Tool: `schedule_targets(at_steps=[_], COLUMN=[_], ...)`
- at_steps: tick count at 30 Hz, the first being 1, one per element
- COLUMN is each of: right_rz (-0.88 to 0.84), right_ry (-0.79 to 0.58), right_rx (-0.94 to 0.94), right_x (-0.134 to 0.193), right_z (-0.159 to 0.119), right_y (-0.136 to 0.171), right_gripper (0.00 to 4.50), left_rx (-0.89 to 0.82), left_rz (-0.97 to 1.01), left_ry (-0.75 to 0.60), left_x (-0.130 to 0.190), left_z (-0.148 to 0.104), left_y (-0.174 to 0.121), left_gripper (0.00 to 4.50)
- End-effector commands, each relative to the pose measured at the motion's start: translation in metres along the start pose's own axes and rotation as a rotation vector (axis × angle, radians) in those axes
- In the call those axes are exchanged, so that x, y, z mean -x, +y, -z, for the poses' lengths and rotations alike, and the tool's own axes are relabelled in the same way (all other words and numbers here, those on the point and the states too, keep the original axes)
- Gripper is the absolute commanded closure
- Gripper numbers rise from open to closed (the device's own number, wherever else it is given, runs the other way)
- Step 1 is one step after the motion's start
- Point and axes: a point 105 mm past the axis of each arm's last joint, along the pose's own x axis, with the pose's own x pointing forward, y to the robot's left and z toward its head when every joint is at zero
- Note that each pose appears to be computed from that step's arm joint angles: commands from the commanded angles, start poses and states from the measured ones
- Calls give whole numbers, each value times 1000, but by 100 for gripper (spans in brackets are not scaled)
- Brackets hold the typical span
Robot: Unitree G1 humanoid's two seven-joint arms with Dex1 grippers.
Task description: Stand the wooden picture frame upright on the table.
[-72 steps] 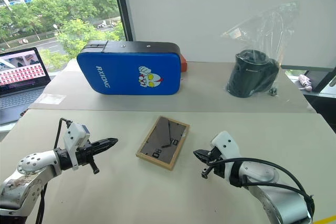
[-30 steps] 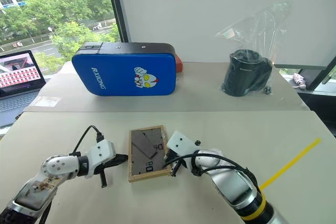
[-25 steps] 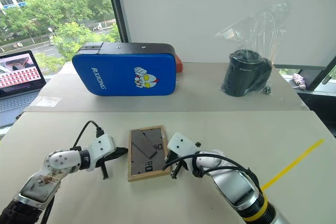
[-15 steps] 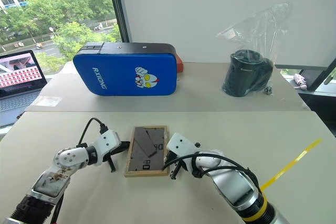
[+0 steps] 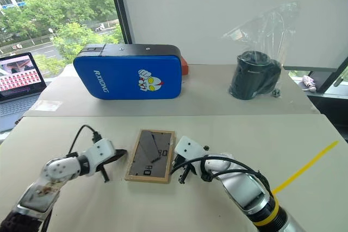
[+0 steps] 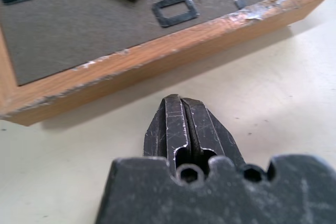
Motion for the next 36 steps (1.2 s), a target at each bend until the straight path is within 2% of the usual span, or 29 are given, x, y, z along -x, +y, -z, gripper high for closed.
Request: schedule_targets(at_steps=[1,3,4,5,8,9,11,12,19,22,26,29,32,36], right_rz=[50,22,-4,-27,-84,-103,-119,-125,-149,-150,-130,-118,-103,-30], right_ry=[25,-5,-22,-35,-54,-47,-29,-18,6,4,-4,8,9,18], right_rx=[-35,-56,-78,-97,-147,-162,-175,-176,-172,-171,-183,-183,-195,-219], right_x=[1,1,1,1,0,-1,-1,-2,-5,-7,-11,-10,-8,-6], right_z=[10,5,3,1,-3,-3,-1,1,-1,-4,-9,-7,-5,-1], right_y=[-14,-9,-6,-2,5,8,10,11,19,20,19,18,15,0], right_gripper=[450,450,450,450,450,450,450,450,450,450,450,450,450,450], left_rx=[-116,-361,-557,-684,-855,-910,-986,-999,-1080,-1092,-1086,-1079,-1067,-1057], left_rz=[-79,-53,-38,-24,8,25,58,67,199,200,203,199,223,222], left_ry=[-63,-87,-137,-199,-341,-379,-450,-469,-542,-587,-713,-728,-715,-714], left_x=[18,22,23,24,23,22,20,18,-12,-22,-36,-34,-31,-26], left_z=[-6,-6,-11,-15,-17,-15,-15,-13,3,-1,-23,-24,-17,-13], left_y=[12,5,-2,-9,-23,-27,-34,-35,-60,-66,-78,-77,-78,-80], left_gripper=[374,302,268,234,135,86,17,7,7,7,7,7,75,211])
